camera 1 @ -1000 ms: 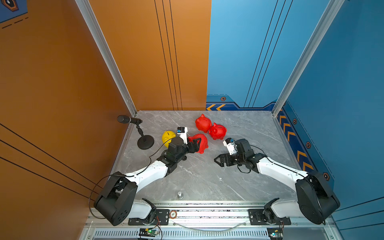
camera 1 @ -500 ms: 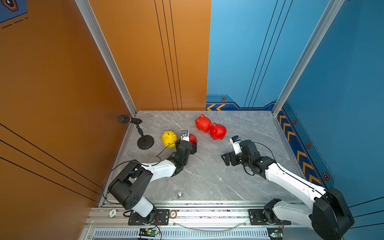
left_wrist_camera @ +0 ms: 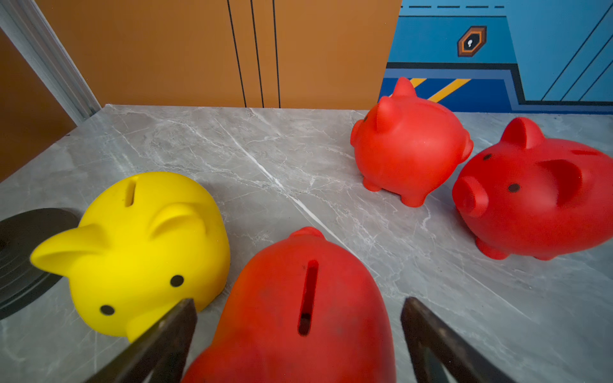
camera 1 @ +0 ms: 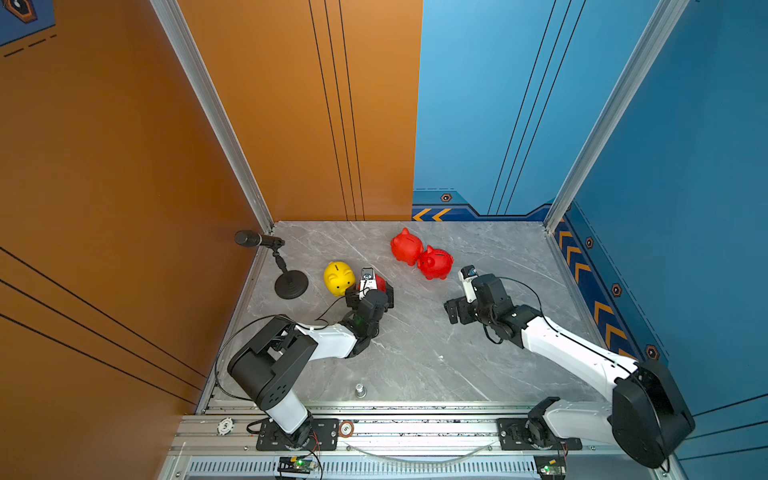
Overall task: Open piggy banks
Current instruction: Adjust the piggy bank at the center of the board, then move the piggy bank to the center of the board.
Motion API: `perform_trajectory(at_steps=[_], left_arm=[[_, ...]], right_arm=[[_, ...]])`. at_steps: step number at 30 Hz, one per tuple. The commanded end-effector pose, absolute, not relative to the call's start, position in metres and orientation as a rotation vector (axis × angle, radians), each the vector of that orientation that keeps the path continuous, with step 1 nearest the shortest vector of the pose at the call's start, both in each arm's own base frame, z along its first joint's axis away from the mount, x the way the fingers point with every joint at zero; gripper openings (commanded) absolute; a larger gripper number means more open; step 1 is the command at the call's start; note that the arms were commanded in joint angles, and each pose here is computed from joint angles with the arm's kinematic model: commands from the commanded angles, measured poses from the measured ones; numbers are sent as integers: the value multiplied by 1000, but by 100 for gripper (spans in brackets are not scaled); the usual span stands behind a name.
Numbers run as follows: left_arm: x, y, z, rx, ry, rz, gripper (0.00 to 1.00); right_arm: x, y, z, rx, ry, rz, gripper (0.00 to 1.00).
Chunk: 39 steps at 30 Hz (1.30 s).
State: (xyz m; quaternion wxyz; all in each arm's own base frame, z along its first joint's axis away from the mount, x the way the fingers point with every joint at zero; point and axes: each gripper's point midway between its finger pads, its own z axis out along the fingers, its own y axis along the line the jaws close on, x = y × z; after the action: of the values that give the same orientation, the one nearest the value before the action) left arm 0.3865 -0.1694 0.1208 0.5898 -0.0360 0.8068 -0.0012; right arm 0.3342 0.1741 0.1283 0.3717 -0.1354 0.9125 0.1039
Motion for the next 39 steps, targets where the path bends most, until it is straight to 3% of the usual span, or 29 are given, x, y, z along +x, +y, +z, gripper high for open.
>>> perform_trajectory(at_steps=[1,10,20,25,39], left_arm=[[380,-165,131,-99,1860,-3,98],[357,-181,159,38,1923,-177,97],[303,-186,186,155,2030,-376,98],[278,-195,198,231,2023,-520,98],[229,-198,230,371,1972,-709,98]], right_arm=[[350,185,140,-318,2361,355,100],[412,190,154,-258,2393,288,99],[488,212,154,-242,2436,296,82],[517,227,144,-289,2488,320,79],[517,262,107,-505,2569,434,81]])
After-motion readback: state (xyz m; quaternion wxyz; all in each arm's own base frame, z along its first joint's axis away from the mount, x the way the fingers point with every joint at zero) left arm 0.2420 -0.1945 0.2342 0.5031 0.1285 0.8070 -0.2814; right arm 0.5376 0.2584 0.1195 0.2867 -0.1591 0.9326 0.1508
